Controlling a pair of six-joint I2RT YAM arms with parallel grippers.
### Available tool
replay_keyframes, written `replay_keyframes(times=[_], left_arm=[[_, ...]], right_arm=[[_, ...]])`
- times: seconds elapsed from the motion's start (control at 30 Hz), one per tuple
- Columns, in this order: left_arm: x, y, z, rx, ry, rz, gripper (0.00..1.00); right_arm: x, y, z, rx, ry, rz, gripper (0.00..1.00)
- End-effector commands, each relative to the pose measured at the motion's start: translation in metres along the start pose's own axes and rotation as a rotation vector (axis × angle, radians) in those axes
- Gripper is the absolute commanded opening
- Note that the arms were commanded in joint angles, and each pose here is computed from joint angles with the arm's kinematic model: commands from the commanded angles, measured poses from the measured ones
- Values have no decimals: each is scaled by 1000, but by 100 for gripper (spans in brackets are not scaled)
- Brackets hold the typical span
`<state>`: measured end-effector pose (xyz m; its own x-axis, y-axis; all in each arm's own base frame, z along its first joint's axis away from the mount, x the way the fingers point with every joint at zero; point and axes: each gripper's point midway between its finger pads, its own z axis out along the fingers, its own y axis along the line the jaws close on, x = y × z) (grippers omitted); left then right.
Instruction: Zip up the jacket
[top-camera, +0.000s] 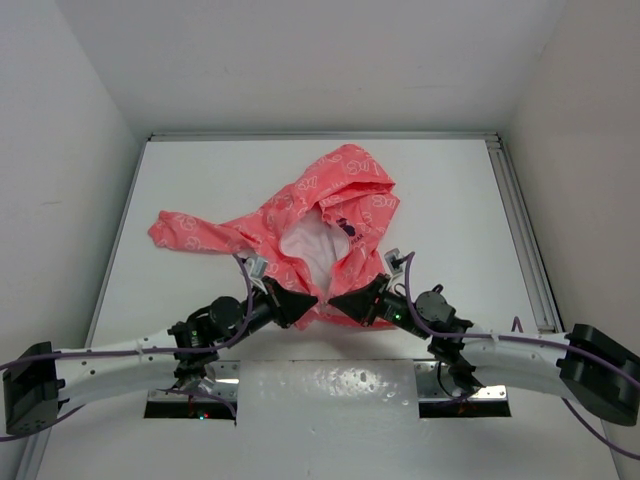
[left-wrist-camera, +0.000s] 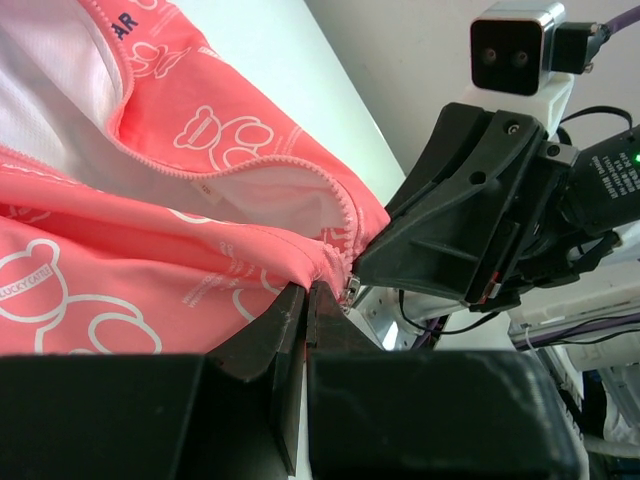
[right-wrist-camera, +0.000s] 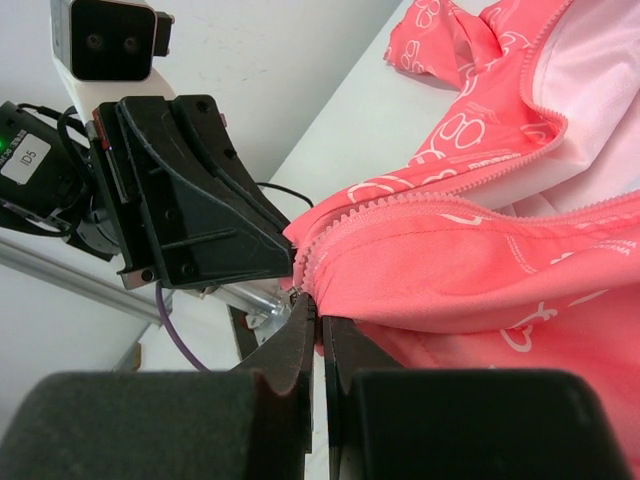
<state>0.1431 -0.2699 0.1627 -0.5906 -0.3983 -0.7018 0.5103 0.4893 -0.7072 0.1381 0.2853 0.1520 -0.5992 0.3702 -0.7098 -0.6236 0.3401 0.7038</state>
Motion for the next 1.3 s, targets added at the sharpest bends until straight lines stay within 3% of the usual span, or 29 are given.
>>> replay_keyframes(times=[0.0, 0.9, 1.27], left_arm=[[0, -14, 1, 71, 12, 8, 0], [3, 4, -8, -20, 65, 112, 0], [10, -7, -10, 47, 117, 170, 0]], right_arm=[[-26, 27, 10, -69, -70, -15, 0], [-11, 13, 22, 120, 129, 15, 0], [-14, 3, 35, 209, 144, 13, 0]])
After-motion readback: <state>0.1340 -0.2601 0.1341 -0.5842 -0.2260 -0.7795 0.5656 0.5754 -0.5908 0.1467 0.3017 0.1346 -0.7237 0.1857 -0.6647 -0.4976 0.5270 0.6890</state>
